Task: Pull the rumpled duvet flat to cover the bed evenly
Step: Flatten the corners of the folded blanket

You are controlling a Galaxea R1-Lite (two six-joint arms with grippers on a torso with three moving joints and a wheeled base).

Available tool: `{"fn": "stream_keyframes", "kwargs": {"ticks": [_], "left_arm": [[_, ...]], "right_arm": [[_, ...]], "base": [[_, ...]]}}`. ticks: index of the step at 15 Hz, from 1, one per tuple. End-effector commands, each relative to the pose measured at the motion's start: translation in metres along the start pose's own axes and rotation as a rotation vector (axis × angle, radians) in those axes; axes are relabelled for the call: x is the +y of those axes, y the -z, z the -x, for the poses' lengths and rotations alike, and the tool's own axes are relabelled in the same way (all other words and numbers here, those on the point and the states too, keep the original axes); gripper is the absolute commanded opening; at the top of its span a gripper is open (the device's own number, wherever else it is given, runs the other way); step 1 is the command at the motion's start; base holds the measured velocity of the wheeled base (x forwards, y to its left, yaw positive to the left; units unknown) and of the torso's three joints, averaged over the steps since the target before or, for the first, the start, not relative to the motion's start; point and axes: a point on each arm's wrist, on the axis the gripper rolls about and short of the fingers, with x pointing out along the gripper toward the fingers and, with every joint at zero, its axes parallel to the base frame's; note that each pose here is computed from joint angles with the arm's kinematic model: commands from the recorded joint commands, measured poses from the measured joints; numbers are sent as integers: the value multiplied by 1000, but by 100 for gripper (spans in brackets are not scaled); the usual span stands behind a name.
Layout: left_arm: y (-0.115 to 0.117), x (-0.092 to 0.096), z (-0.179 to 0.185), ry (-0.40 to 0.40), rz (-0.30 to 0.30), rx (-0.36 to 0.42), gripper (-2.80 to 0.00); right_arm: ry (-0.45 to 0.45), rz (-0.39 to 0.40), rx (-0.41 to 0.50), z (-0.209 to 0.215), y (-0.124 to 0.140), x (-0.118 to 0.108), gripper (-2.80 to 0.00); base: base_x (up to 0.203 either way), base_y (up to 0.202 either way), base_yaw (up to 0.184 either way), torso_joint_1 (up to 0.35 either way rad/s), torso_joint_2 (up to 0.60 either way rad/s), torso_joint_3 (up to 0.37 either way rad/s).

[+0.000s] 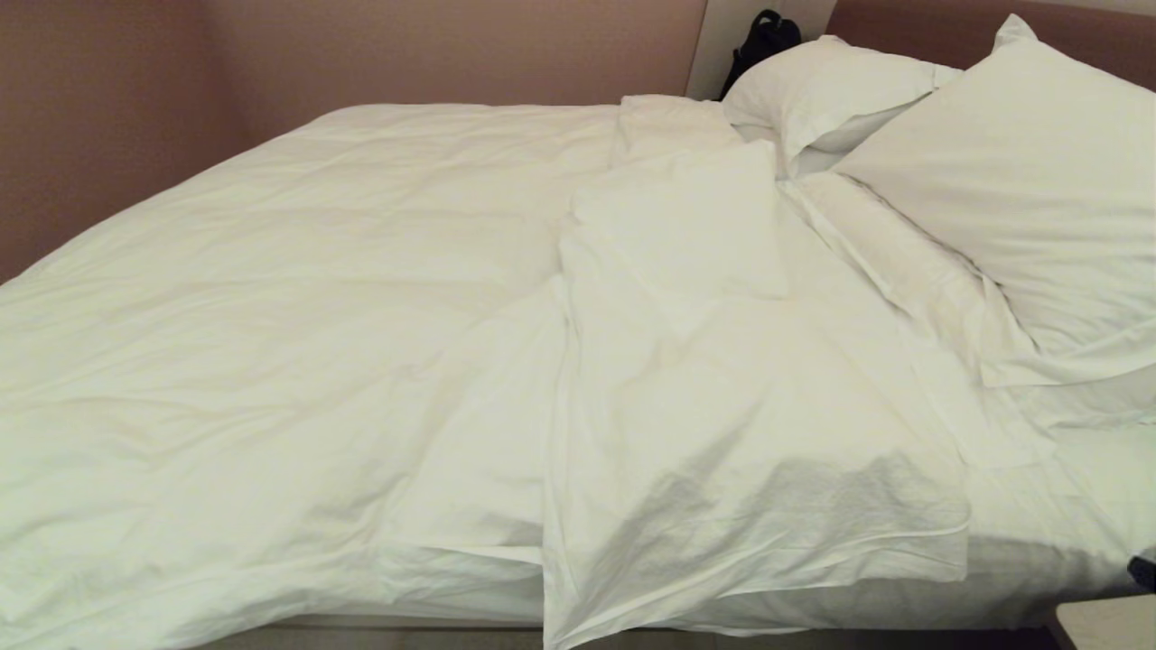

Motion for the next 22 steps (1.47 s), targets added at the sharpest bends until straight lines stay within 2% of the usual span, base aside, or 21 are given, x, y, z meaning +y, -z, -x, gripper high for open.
{"fn": "stream_keyframes", "kwargs": {"ticks": [1,6,8,13,17,22], "left_arm": [[0,0,0,0,0,0,-280],[0,0,0,0,0,0,-280],[0,0,0,0,0,0,-280],[0,0,0,0,0,0,-280],[0,0,0,0,0,0,-280],[0,0,0,0,0,0,-280]], "right_arm": [[6,-11,73,-24,-9,-2,-280],[20,-24,157,-81,-21,-9,-280],[19,-25,150,-91,-25,-9,-280],[30,-47,215,-116,-26,-13,-280],[5,-83,185,-141,-37,-15,-280],[11,-101,145,-189,-71,-21,-280]], "base": [[0,0,0,0,0,0],[0,0,0,0,0,0],[0,0,0,0,0,0],[0,0,0,0,0,0],[0,0,0,0,0,0],[0,0,0,0,0,0]]}}
